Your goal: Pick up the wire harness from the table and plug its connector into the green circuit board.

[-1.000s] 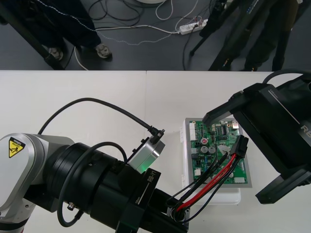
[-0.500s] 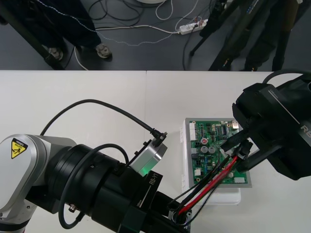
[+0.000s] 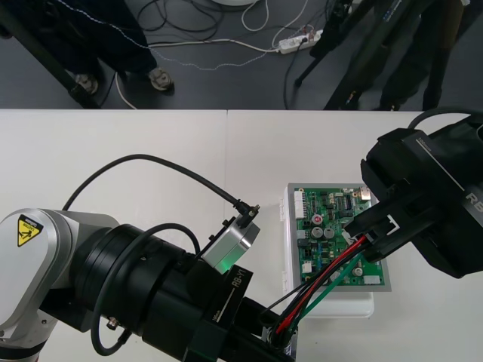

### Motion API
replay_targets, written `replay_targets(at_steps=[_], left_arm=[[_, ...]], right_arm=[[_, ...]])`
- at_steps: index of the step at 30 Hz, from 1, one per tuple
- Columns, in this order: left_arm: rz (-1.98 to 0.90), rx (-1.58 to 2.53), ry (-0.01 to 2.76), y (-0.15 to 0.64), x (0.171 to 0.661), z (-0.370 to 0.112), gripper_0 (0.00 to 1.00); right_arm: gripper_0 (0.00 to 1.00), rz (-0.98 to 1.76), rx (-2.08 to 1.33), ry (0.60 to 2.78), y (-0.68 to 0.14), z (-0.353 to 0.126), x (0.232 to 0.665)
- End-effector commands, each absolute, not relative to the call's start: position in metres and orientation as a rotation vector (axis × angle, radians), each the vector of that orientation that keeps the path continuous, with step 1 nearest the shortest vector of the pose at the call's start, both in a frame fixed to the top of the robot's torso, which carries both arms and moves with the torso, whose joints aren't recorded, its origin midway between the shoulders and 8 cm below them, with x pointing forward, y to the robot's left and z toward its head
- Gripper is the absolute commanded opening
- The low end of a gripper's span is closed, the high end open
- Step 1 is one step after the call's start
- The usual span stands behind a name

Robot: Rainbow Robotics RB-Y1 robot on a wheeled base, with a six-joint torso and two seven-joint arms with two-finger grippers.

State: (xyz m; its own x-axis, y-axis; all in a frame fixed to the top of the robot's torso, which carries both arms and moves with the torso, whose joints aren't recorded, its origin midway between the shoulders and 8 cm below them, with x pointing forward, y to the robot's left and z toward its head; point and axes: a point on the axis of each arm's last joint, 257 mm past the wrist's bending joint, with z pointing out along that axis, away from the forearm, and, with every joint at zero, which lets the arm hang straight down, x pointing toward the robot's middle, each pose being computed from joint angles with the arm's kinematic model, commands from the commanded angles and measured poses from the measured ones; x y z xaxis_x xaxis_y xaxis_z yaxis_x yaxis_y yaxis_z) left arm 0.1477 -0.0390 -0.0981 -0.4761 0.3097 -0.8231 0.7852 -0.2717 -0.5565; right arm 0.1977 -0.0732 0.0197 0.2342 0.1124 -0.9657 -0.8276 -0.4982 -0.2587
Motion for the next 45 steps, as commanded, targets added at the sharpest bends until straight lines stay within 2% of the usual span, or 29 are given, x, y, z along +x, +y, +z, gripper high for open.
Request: replay_targets(at_steps=[1, 2, 3, 13, 27, 45], left_arm=[[-1.809, 1.332, 1.594, -0.044, 0.148, -0.089, 0.25], [-1.795, 1.331, 1.598, -0.044, 0.15, -0.091, 0.74], [-1.781, 1.329, 1.597, -0.043, 0.153, -0.091, 1.0], [-1.716, 1.306, 1.568, -0.039, 0.169, -0.087, 1.0], [-1.578, 1.149, 1.511, -0.015, 0.222, -0.057, 1.0], [-1.376, 1.015, 1.378, 0.002, 0.273, -0.03, 1.0]], right_arm=[[0.0, 1.436, -1.665, 0.736, -0.079, 0.019, 0.198], [0.0, 1.436, -1.66, 0.739, -0.079, 0.019, 0.199], [0.0, 1.437, -1.654, 0.745, -0.08, 0.019, 0.2], [0.0, 1.443, -1.622, 0.771, -0.084, 0.015, 0.203], [0.0, 1.51, -1.545, 0.85, -0.091, -0.004, 0.198], [0.0, 1.275, -1.261, 0.96, -0.083, 0.01, 0.265]])
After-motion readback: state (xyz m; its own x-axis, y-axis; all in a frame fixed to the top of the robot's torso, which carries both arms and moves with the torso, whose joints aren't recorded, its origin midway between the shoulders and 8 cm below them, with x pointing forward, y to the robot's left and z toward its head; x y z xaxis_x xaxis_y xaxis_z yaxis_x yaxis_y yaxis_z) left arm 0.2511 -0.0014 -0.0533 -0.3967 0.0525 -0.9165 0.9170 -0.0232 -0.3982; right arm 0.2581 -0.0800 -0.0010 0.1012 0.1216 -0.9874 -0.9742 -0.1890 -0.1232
